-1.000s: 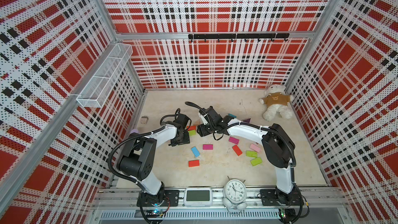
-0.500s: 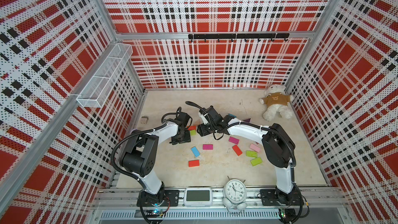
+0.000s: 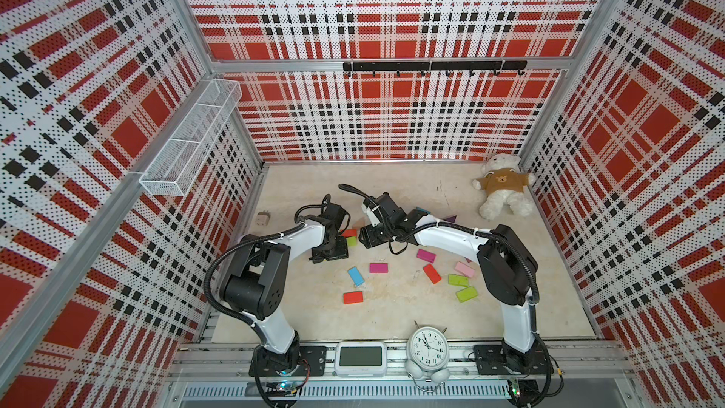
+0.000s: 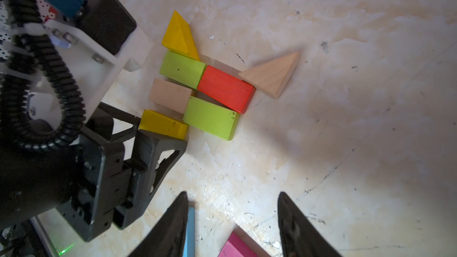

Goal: Assemble a carrot with building blocks
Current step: Assemble the building block at the center of the board.

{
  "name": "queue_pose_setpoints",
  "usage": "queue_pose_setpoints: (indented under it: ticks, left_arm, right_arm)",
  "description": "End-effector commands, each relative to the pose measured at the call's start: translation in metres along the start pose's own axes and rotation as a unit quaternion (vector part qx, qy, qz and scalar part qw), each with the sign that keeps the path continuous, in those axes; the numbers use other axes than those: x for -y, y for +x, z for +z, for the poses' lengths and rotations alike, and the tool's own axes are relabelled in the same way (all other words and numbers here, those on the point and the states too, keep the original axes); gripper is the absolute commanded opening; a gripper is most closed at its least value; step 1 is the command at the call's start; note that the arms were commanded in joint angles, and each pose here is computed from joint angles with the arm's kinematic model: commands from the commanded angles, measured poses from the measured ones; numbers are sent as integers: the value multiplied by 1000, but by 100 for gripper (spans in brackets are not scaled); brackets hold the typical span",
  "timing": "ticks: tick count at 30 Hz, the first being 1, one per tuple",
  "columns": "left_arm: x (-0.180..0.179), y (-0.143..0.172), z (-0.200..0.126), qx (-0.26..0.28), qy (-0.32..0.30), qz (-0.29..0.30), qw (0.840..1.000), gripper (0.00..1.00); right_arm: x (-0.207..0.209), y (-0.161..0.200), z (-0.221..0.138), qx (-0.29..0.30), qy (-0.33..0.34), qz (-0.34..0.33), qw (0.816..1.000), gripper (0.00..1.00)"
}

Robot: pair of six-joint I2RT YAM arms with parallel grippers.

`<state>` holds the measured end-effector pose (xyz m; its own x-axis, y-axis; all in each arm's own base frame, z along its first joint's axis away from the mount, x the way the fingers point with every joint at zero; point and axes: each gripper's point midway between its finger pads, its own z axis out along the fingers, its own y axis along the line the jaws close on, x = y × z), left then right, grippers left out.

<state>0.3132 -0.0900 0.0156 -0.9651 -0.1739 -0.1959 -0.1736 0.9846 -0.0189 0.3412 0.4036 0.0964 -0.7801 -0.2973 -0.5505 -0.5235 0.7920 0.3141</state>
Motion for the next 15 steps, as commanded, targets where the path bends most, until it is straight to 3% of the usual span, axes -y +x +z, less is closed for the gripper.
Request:
queue_pose_setpoints:
  ticks: [1,8,15]
  left_arm:
    - [-7,8,9,-22,-12,-4,1000,74]
    - [3,15,-4,-12,4,1,1000,80]
    - [4,17,-30,25,21,-16,999,83]
  right_arm:
    - [-3,-10,5,12,-6,6,1000,59]
    - [0,-6,-1,9,-1,9,1000,61]
    - [10,18,-9,-11,23,24,999,70]
